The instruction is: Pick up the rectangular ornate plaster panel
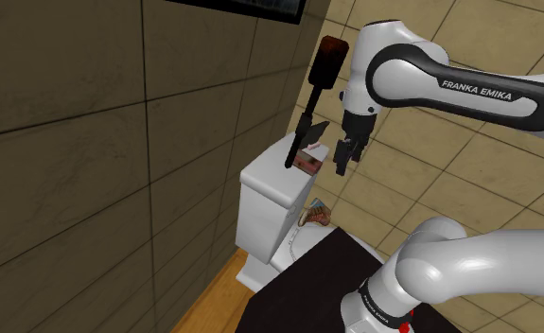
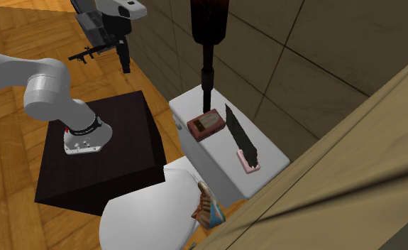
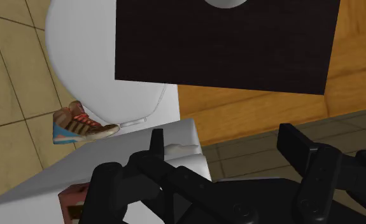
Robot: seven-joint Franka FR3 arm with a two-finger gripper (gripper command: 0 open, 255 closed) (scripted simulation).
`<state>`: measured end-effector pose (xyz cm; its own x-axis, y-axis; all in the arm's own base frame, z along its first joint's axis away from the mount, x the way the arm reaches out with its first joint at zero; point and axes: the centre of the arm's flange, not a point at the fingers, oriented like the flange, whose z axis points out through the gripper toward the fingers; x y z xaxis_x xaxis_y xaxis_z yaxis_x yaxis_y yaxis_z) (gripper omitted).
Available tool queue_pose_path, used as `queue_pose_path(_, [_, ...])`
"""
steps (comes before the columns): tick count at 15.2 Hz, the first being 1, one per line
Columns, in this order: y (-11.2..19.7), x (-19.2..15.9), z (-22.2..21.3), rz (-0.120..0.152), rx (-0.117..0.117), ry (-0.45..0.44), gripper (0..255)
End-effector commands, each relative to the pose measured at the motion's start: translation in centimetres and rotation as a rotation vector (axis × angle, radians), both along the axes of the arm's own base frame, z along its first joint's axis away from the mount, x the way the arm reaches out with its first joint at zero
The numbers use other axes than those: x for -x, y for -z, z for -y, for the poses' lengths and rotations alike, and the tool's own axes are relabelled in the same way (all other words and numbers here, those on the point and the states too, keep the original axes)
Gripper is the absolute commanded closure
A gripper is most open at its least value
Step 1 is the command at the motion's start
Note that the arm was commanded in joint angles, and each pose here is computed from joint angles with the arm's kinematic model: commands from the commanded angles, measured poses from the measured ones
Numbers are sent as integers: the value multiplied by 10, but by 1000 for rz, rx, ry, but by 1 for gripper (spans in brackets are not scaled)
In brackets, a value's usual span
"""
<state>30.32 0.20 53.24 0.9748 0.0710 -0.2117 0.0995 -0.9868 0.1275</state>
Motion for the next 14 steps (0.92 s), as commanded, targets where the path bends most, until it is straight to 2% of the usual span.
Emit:
queue_pose_path(1, [0,0,0,0,0,0,0])
queue_pose_path(7, [10,-3,73,19,-16,-247,0])
queue_pose_path(14, [22,-29,154,40,-35,-534,0])
